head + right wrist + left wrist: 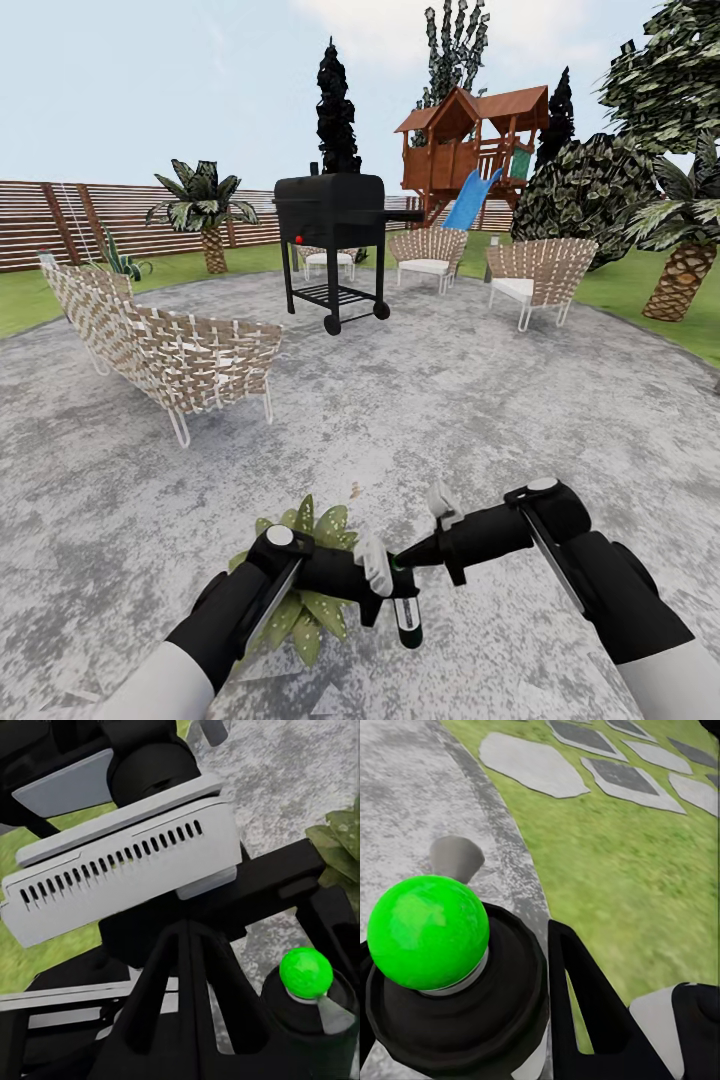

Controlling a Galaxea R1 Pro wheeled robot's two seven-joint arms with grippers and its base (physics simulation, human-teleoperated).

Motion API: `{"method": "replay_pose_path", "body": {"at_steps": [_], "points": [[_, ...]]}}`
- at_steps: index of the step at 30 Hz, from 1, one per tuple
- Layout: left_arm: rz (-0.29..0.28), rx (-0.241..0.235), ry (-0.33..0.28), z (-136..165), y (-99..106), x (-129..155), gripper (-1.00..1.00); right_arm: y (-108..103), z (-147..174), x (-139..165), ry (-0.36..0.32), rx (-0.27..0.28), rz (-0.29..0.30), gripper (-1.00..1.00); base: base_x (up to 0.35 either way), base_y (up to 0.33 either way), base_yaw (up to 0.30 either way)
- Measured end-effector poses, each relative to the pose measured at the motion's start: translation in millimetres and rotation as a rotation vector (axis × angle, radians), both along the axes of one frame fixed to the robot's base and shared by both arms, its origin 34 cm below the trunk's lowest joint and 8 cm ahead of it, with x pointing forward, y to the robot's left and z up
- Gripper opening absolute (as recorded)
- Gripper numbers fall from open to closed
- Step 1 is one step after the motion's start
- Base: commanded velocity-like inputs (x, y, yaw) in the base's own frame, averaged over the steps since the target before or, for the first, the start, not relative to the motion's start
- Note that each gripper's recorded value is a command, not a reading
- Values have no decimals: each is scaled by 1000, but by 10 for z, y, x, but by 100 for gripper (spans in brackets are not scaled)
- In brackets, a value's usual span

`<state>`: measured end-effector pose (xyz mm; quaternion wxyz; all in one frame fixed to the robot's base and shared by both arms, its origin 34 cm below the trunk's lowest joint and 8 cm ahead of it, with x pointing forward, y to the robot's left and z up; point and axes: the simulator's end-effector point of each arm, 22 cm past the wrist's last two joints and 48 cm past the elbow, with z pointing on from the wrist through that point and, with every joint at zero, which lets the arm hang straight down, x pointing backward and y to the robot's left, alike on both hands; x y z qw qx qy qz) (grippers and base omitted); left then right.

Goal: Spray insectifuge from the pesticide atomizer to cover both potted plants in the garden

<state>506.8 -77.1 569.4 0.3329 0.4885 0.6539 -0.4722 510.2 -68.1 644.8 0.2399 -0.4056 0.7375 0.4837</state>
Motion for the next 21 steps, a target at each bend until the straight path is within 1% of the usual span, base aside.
{"method": "replay_pose_path", "body": {"at_steps": [4, 9, 19, 21], "points": [[-3, 2, -1, -2, 15, -3, -100, -5, 4, 7, -2, 1, -2, -100, 0, 0, 0], [-32, -13, 0, 52, 0, -64, -100, -6, 5, 8, -3, 1, -2, -100, 0, 0, 0], [-37, -17, -8, 84, 14, -65, -100, -18, -26, 25, 1, -7, -10, -100, 0, 0, 0], [-45, -20, -4, 89, 17, -85, -100, -20, -24, 27, 0, -7, -11, -100, 0, 0, 0]]}}
